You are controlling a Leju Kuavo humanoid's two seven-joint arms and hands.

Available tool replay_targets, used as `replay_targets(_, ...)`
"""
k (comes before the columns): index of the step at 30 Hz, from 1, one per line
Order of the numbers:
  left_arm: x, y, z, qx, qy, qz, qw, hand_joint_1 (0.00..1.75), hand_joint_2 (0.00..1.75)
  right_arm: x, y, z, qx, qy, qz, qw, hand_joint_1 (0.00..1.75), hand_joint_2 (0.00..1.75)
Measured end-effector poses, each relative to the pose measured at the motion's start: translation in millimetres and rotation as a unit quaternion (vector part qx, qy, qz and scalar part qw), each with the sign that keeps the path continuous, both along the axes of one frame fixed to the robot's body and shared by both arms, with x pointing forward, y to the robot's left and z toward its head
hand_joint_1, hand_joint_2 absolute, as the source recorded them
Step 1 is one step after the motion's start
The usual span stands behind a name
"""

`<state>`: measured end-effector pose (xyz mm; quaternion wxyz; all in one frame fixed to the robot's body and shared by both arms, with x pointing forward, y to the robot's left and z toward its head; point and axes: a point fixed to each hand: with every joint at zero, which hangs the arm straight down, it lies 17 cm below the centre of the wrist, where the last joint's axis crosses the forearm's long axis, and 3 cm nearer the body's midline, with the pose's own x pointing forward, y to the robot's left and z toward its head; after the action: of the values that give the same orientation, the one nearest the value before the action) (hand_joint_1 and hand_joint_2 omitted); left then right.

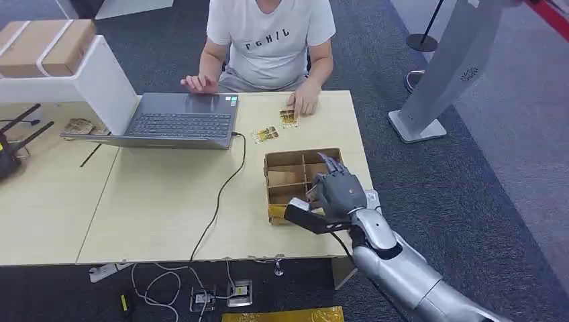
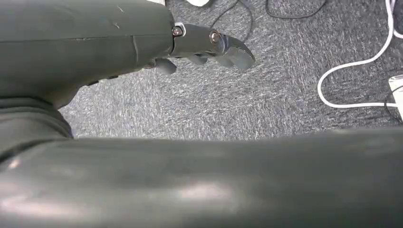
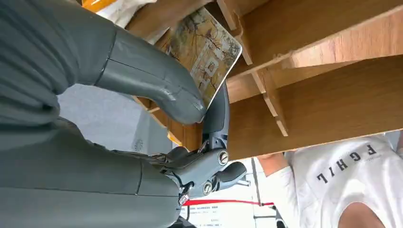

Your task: Pass the card to the sensor for recognition and then transmit it.

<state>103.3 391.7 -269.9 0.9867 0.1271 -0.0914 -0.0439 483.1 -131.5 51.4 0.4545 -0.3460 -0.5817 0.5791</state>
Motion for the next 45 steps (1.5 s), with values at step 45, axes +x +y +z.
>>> replay_targets(45, -2.2, 19.7, 2.6, 0.017, 0.005, 0.006, 1.0, 0.0, 0.0, -15.0, -15.8, -26.9, -0.005, 0.013, -0.021, 1.0, 1.75, 1.75)
